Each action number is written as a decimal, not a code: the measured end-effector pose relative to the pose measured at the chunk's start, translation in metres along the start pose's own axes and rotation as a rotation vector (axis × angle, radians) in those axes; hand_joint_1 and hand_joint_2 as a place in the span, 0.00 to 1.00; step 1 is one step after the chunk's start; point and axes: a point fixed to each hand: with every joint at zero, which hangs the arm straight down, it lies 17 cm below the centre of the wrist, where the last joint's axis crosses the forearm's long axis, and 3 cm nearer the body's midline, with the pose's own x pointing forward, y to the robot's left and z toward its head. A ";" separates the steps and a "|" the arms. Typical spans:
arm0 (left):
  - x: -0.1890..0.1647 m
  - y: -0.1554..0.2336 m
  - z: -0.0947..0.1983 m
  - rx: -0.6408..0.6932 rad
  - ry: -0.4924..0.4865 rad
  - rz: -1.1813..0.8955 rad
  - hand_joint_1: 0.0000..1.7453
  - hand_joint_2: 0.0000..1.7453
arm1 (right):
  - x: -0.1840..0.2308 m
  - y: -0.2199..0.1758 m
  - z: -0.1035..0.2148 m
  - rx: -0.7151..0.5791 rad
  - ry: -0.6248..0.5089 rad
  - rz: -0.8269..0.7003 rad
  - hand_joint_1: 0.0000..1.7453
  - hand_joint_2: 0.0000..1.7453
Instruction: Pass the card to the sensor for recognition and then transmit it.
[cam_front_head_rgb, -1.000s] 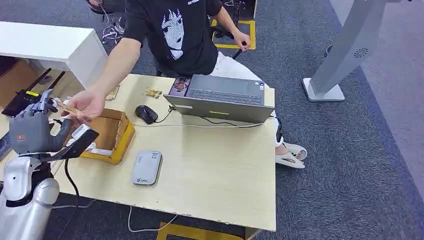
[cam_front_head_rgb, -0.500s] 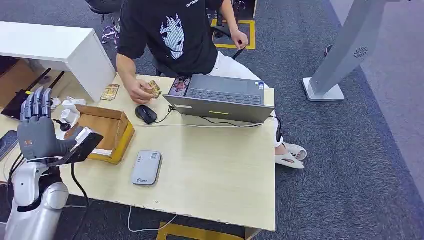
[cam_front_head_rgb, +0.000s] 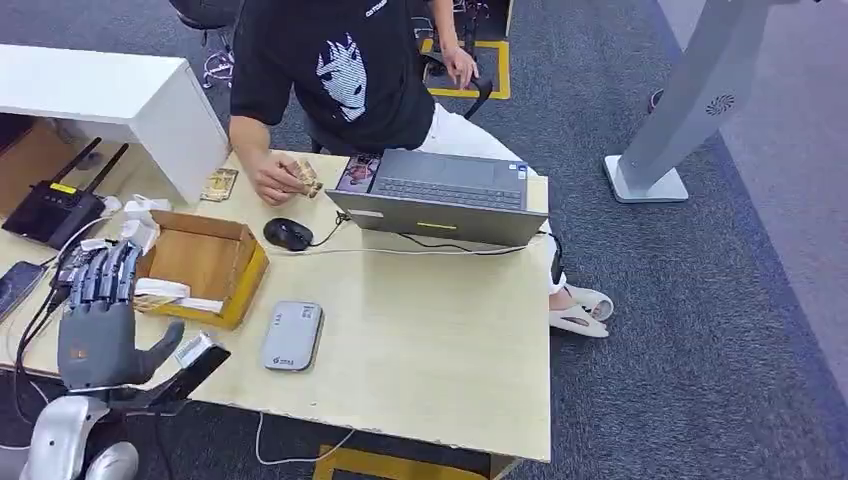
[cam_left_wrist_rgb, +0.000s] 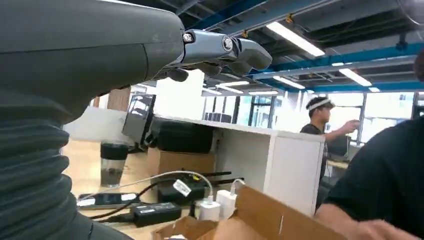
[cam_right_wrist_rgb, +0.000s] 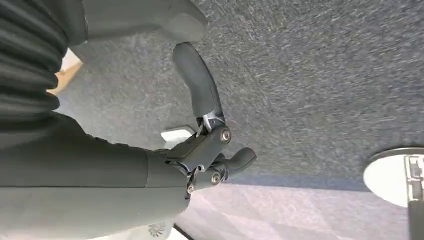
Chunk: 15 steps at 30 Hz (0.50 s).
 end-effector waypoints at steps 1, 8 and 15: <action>0.001 -0.002 0.014 -0.022 -0.005 -0.004 0.00 1.00 | -0.002 0.000 0.000 -0.002 0.008 -0.006 0.00 1.00; -0.010 -0.005 0.067 -0.152 0.008 -0.035 0.00 1.00 | -0.003 -0.002 0.000 -0.008 0.015 -0.023 0.00 1.00; -0.062 0.018 0.072 -0.141 0.080 -0.173 0.00 1.00 | 0.000 -0.002 -0.001 -0.006 -0.004 -0.005 0.00 1.00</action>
